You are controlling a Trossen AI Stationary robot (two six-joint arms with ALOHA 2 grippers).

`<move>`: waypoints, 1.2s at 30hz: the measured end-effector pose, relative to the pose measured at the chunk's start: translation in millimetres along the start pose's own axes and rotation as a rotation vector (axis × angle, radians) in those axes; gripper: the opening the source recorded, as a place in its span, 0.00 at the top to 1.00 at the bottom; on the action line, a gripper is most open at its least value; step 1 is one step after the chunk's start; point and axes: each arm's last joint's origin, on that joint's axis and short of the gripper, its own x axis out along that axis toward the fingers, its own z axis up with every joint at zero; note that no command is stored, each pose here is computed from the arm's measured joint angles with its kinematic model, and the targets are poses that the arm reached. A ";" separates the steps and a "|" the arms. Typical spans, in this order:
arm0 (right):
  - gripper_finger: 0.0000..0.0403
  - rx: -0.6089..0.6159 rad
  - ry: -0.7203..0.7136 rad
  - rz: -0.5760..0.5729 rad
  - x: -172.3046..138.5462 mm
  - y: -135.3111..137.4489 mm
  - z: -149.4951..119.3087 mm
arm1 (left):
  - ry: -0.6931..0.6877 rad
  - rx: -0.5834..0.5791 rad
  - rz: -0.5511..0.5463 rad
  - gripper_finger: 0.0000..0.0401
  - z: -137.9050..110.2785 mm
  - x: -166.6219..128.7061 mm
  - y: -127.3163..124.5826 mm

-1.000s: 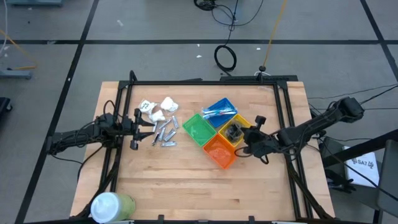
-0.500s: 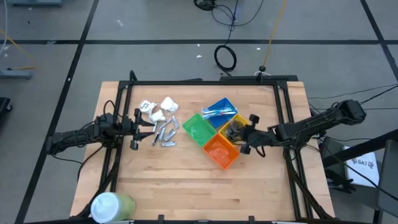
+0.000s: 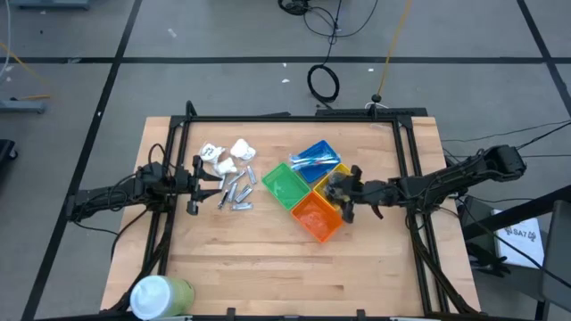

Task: Pick & Place Travel size toiletries
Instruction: Put the black hairbrush into the yellow bin

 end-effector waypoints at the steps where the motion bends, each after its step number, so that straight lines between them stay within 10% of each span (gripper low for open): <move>1: 0.50 0.000 -0.017 0.048 0.1 1.1 1.6 | 0.000 0.000 0.000 0.60 0.0 0.0 0.0; 10: 0.52 -0.083 0.066 0.107 -15.3 -1.2 2.8 | 0.000 0.000 0.000 0.60 0.0 0.0 0.0; 23: 0.70 -0.056 0.405 -0.249 -34.2 -18.8 -9.5 | 0.000 0.000 -0.001 0.60 0.0 0.0 0.0; 36: 0.77 -0.141 0.322 -0.042 2.3 0.3 -4.7 | 0.000 0.000 0.000 0.60 0.0 0.0 0.0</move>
